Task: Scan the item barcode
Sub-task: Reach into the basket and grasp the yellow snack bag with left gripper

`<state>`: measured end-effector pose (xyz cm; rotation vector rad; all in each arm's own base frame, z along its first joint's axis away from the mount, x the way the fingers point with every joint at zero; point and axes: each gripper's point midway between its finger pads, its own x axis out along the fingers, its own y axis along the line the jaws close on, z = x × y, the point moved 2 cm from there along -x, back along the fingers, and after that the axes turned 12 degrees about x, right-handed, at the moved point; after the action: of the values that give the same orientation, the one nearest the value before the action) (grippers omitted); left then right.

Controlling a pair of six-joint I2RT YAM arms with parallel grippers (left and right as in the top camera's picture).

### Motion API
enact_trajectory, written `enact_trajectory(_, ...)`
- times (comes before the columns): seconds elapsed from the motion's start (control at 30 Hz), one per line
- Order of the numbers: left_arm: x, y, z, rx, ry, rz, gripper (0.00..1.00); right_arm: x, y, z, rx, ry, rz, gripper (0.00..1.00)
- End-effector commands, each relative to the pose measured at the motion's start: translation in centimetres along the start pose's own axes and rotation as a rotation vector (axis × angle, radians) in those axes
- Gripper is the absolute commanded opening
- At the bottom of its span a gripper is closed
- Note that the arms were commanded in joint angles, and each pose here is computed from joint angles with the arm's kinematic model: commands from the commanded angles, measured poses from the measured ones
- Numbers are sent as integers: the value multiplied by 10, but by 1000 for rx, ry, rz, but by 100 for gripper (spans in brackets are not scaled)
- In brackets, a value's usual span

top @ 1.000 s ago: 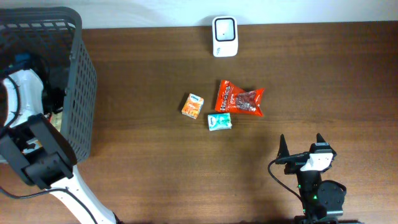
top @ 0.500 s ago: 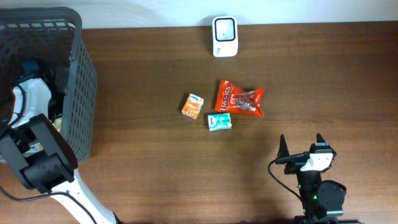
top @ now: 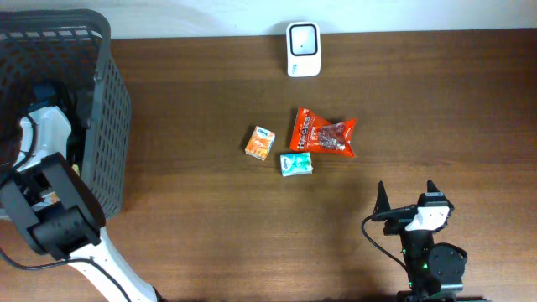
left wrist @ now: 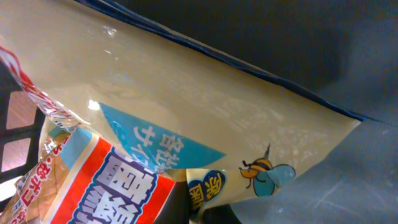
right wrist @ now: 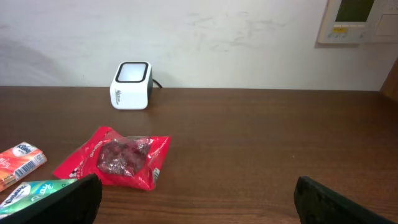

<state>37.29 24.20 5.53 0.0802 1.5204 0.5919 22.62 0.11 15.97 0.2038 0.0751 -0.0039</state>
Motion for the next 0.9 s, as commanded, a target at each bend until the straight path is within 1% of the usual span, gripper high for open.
enact_trajectory(0.0, -14, 3, 6, -38, 2, -49, 0, 0, 0, -3, -7, 7, -1, 98)
enact_trajectory(0.07, -43, 16, 18, -85, -59, -49, 0, 0, 0, -3, -7, 7, -1, 98)
enact_trajectory(0.2, -115, 32, 42, -140, -250, -144, 0, 0, 0, -3, -7, 7, -1, 99)
enact_trajectory(0.27, -153, 44, 46, -165, -350, -167, 0, 0, 0, -3, -7, 7, -1, 98)
enact_trajectory(0.33, -179, 54, 45, -183, -413, -163, 0, 0, 0, -3, -7, 7, -1, 98)
enact_trajectory(0.4, -217, 66, 37, -206, -507, -167, 0, 0, 0, -3, -7, 7, -1, 98)
enact_trajectory(0.53, -278, 78, 22, -226, -669, -219, 0, 0, 0, -3, -7, 7, -1, 98)
enact_trajectory(0.6, -313, 84, 12, -234, -774, -247, 0, 0, 0, -3, -7, 7, -1, 98)
enact_trajectory(0.63, -336, 84, 5, -224, -846, -291, 0, 0, 0, -3, -7, 7, -1, 98)
enact_trajectory(0.73, -385, 71, -14, -163, -986, -417, 0, 0, 0, -3, -7, 7, -1, 98)
enact_trajectory(0.87, -448, 34, -48, 4, -1143, -640, 0, 0, 0, -3, -7, 7, -1, 98)
